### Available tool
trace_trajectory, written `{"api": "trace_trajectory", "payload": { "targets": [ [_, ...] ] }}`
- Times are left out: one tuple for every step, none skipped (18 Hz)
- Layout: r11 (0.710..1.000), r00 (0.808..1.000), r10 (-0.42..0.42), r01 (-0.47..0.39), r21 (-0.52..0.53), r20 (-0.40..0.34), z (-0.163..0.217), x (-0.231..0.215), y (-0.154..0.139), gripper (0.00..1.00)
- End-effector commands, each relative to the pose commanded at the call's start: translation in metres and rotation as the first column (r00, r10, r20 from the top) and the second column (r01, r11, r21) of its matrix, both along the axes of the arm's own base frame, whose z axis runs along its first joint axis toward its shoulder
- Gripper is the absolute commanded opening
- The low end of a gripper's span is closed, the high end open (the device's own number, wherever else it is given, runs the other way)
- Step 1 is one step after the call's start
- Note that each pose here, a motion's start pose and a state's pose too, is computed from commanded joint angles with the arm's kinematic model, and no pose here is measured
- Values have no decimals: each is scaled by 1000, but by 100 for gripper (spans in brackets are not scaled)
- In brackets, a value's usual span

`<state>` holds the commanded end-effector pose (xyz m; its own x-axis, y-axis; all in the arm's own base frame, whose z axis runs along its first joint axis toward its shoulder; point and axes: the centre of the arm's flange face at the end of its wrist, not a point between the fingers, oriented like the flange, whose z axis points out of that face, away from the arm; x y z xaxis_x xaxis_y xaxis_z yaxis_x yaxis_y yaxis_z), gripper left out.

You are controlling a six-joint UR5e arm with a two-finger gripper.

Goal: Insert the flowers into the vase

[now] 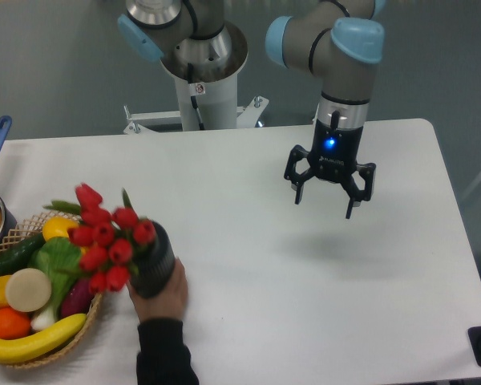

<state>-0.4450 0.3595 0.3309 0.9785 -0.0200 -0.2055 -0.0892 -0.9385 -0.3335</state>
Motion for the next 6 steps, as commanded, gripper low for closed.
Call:
{"api": "trace_trajectory", "payload": {
  "targets": [
    [999,1000,-6,6,-52,8,1,0,5,100],
    [994,1000,-24,25,-103,19,0,1,12,100],
    [989,999,-42,46,-141,25,-2,4,19,100],
    [986,999,-48,51,-157,24,-5,6,22,100],
    [985,998,-48,53,-163,31,-10,8,21,100],
    [984,998,-48,53,-167,33,-12,9,20,100]
  ]
}}
